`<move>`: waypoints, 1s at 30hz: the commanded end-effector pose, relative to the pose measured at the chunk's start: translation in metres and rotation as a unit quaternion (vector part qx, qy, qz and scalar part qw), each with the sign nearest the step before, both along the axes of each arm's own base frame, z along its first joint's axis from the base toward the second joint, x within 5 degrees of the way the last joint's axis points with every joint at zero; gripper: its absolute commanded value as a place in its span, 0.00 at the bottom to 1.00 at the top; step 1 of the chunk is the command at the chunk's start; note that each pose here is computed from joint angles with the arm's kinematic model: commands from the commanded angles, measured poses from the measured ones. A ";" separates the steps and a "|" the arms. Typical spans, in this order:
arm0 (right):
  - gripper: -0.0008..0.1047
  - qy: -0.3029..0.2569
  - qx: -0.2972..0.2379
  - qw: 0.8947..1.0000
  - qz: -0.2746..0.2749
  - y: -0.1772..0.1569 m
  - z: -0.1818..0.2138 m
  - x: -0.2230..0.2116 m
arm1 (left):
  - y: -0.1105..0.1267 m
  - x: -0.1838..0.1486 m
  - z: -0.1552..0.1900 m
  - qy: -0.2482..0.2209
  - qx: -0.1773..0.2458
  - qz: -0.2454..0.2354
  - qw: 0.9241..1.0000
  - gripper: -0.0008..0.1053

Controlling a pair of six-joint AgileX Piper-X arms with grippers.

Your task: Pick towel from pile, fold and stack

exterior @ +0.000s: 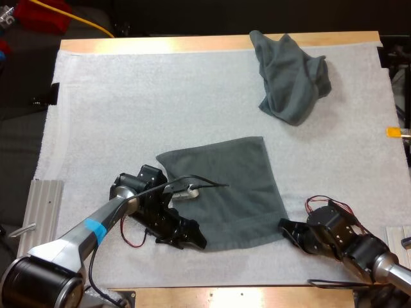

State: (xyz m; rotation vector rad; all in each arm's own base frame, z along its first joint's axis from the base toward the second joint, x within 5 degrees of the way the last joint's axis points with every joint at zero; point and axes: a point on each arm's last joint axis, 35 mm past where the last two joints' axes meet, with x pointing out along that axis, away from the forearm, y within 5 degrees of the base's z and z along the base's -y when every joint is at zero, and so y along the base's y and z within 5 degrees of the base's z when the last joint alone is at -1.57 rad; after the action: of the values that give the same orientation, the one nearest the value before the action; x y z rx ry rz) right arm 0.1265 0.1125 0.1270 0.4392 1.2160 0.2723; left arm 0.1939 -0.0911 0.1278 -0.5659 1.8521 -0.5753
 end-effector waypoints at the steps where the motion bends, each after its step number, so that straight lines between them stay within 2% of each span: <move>1: 0.03 0.006 -0.010 1.000 0.003 -0.002 -0.002 -0.002 | -0.002 -0.001 -0.001 -0.002 -0.005 -0.007 1.000 0.64; 3: 0.03 0.006 -0.010 1.000 0.003 -0.002 -0.002 -0.002 | -0.002 -0.002 -0.001 -0.002 -0.004 -0.012 1.000 0.58; 7: 0.03 0.006 -0.010 1.000 0.003 -0.002 -0.002 -0.002 | 0.001 -0.005 -0.002 -0.003 0.025 -0.027 0.999 0.46; 13: 0.03 0.004 -0.012 1.000 0.005 -0.003 -0.002 -0.002 | 0.004 -0.007 -0.002 -0.004 0.057 -0.042 0.997 0.41; 15: 0.03 0.003 -0.013 1.000 0.008 -0.003 -0.002 -0.002 | 0.004 -0.008 -0.002 -0.003 0.060 -0.047 0.997 0.35; 17: 0.03 0.002 -0.014 1.000 0.009 -0.003 -0.002 -0.002 | 0.005 -0.009 -0.003 -0.006 0.070 -0.051 0.996 0.23; 19: 0.03 0.000 -0.015 1.000 0.013 -0.003 -0.002 -0.002 | 0.006 -0.009 -0.003 -0.006 0.076 -0.053 0.996 0.18; 23: 0.03 -0.017 -0.027 0.998 0.052 -0.002 -0.002 -0.002 | 0.006 -0.008 0.002 -0.027 0.081 -0.061 0.995 0.12; 28: 0.03 -0.029 -0.027 0.997 0.069 0.000 0.002 0.000 | 0.007 -0.010 0.019 -0.072 0.081 -0.061 0.992 0.02; 30: 0.03 -0.038 -0.022 0.996 0.083 0.003 0.007 0.003 | 0.008 -0.011 0.026 -0.089 0.077 -0.060 0.991 0.01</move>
State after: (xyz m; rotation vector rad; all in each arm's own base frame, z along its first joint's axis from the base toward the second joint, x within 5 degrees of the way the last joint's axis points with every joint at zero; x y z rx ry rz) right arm 0.1290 0.1152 0.1317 0.2940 1.1844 0.3854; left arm 0.1845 -0.0825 0.1524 -0.3119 1.7482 -0.5361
